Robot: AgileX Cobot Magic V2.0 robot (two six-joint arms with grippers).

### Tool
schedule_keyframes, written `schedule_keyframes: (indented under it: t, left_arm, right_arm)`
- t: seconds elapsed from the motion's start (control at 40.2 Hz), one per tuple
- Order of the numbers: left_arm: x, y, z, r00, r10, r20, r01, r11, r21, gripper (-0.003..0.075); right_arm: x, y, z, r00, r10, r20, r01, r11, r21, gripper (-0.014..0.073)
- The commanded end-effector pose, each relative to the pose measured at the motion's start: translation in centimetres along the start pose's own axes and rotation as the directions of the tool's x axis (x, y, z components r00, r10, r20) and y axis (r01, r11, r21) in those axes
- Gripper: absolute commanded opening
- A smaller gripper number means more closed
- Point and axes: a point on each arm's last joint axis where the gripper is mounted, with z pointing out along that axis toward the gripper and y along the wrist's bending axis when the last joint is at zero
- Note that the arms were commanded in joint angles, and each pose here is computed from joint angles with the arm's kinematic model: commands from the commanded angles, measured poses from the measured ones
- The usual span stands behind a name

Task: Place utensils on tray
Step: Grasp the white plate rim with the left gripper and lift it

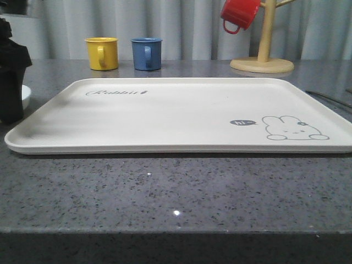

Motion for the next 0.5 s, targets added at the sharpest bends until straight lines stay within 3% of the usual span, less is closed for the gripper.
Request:
schedule_keyframes:
  t: [0.0,0.199,0.323,0.472]
  left_arm:
    - [-0.63,-0.08,-1.22,0.998,0.012,0.059,-0.012,1.000,-0.011,0.0331]
    - [-0.77,-0.05,-0.76,0.999,0.012,0.043,-0.012,1.000,-0.008,0.0165]
    - [-0.70,0.11,-0.76,0.999,0.023,0.036,-0.022,0.999,-0.025,-0.0015]
    - [-0.62,0.42,-1.55,0.999,0.039,0.030,-0.038,0.997,-0.061,-0.0018]
  right_arm:
    - [-1.77,0.05,-0.24,0.995,-0.003,0.102,0.003,1.000,0.006,0.0645]
    - [-1.77,0.05,-0.24,0.995,-0.003,0.102,0.003,1.000,0.006,0.0645]
    - [-1.77,0.05,-0.24,0.995,-0.003,0.102,0.003,1.000,0.006,0.0645]
    - [-1.77,0.05,-0.24,0.995,-0.003,0.102,0.003,1.000,0.006,0.0645]
